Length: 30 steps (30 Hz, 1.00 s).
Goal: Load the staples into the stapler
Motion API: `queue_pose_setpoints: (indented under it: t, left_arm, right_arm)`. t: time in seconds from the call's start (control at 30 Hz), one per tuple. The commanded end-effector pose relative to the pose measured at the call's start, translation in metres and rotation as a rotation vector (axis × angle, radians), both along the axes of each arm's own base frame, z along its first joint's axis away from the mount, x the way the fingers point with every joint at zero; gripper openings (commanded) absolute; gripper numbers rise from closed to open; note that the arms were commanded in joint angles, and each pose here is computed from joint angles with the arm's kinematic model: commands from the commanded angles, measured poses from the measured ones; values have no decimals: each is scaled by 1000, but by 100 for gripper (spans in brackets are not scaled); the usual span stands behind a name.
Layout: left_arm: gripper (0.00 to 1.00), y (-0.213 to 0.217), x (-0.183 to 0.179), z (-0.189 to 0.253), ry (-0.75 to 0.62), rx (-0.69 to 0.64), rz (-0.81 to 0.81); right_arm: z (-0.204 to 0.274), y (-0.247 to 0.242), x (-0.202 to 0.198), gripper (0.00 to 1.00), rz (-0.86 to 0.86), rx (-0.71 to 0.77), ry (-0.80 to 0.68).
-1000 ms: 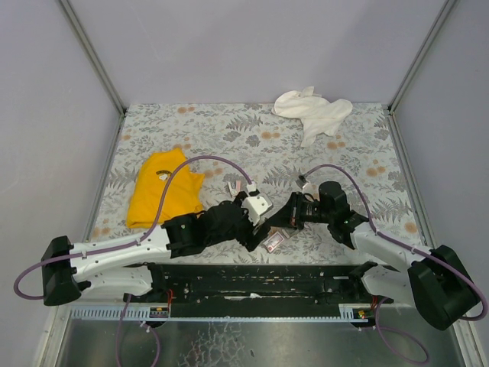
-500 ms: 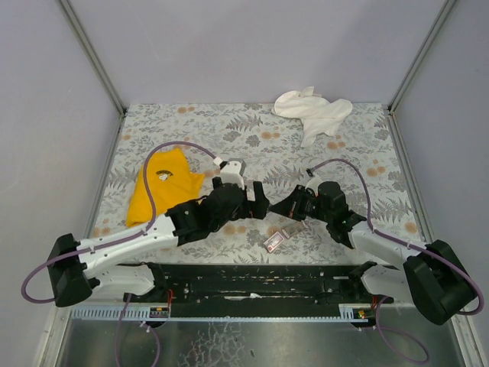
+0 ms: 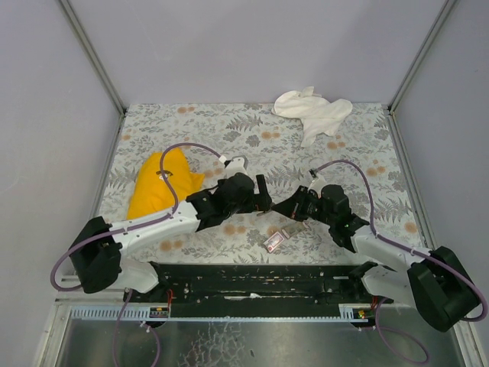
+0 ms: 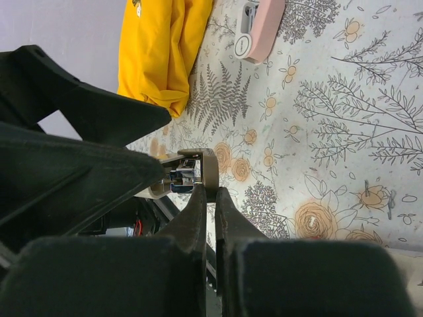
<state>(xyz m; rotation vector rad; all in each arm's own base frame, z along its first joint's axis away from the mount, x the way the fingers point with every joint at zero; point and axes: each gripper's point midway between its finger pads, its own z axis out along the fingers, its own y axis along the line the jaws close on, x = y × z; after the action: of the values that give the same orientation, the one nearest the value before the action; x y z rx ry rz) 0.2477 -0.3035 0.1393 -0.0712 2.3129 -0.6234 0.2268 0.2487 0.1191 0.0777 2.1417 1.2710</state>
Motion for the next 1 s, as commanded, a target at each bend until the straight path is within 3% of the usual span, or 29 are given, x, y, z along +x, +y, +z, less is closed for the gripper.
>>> queue_pose_setpoints:
  t: [0.0,0.33,0.97]
  left_arm:
    - [100,-16,13,15,-13,-76,-2]
    - [100,-15,5,-2,25,-71,-29]
    - [100,54,-7,-32,48,-14,78]
  right_arm:
    - [19,3,2,0,9,25,-91]
    - [17,0,4,0,-12,12,-78]
    - [20,-7,5,0,-45,-22,-60]
